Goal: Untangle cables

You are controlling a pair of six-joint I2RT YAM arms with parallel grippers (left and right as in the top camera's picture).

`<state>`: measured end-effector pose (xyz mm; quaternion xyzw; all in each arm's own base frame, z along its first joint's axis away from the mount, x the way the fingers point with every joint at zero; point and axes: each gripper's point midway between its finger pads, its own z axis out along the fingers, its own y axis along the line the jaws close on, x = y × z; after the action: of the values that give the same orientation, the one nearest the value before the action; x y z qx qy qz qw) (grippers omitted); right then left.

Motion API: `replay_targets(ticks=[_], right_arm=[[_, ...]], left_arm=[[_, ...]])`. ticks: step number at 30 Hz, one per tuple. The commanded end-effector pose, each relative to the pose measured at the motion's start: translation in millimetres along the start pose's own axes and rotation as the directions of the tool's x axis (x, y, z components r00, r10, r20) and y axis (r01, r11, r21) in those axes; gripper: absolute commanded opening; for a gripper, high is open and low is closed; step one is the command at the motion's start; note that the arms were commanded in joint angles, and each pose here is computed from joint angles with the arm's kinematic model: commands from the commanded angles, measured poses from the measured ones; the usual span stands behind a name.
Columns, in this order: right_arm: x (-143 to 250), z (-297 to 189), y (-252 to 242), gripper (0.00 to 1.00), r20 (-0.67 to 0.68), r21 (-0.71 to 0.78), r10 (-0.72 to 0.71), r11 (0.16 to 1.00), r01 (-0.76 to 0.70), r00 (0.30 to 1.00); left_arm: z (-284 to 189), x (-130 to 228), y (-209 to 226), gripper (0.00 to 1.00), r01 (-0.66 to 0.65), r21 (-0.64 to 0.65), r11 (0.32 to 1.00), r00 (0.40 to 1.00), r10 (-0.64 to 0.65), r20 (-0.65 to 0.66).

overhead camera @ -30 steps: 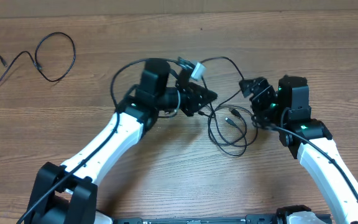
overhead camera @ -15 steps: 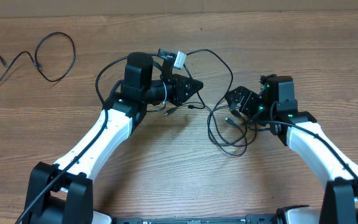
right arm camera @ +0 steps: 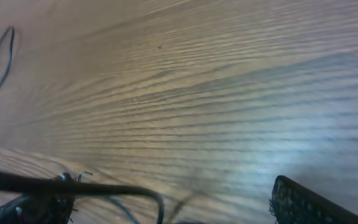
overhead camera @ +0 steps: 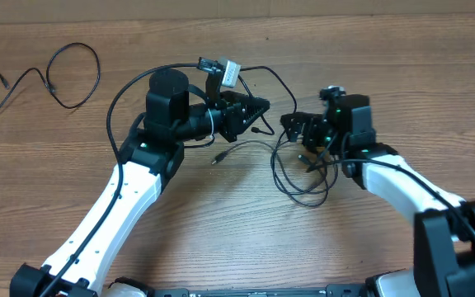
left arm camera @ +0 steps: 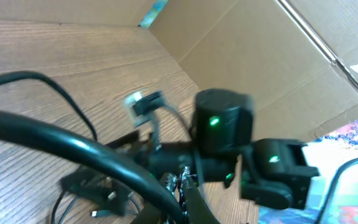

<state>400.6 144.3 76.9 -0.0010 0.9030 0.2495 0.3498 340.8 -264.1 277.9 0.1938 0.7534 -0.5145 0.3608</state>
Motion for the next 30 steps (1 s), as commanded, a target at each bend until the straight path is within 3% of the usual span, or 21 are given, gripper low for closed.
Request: replay_targets(ticks=[1, 3, 4, 7, 11, 15, 21, 26, 30], right_arm=[[1, 13, 14, 0.91, 0.006, -0.012, -0.086, 0.996, 0.086, 0.996], [0, 20, 31, 0.67, 0.037, -0.049, -0.152, 0.987, 0.154, 0.988], [-2, 21, 36, 0.47, 0.051, -0.057, -0.163, 0.984, 0.166, 0.985], [-9, 21, 41, 0.04, 0.086, -0.062, -0.173, 0.982, 0.179, 0.981], [-22, 17, 31, 0.04, 0.119, -0.008, -0.168, 0.985, 0.17, 0.979], [-58, -7, 44, 0.04, 0.208, -0.042, -0.11, 0.992, 0.121, 0.972], [-129, -92, 115, 0.04, 0.408, -0.226, -0.147, 0.94, 0.256, 0.901], [-157, -160, 154, 0.04, 0.551, -0.264, -0.178, 0.89, 0.372, 0.815], [-163, -188, 164, 0.04, 0.599, -0.267, -0.169, 0.88, 0.394, 0.783]], left_arm=[[-6, -14, -14, 0.04, -0.023, 0.017, 1.0, 0.999, 0.022, 0.031], [-6, -14, -14, 0.04, -0.018, 0.018, 1.0, 0.999, 0.017, 0.03], [-7, -14, -14, 0.04, -0.016, 0.018, 1.0, 0.999, 0.015, 0.031], [-7, -15, -14, 0.04, -0.018, 0.017, 1.0, 0.999, 0.017, 0.033], [-13, -18, -5, 0.04, -0.012, -0.006, 1.0, 0.999, 0.012, 0.041], [-18, -10, 14, 0.04, -0.003, -0.075, 0.997, 1.0, 0.005, 0.017], [-25, 6, 53, 0.04, 0.047, -0.28, 0.959, 0.999, -0.05, -0.004], [-28, 14, 61, 0.04, 0.05, -0.317, 0.947, 0.998, -0.062, -0.028], [-28, 15, 60, 0.04, 0.045, -0.315, 0.948, 0.998, -0.058, -0.033]])
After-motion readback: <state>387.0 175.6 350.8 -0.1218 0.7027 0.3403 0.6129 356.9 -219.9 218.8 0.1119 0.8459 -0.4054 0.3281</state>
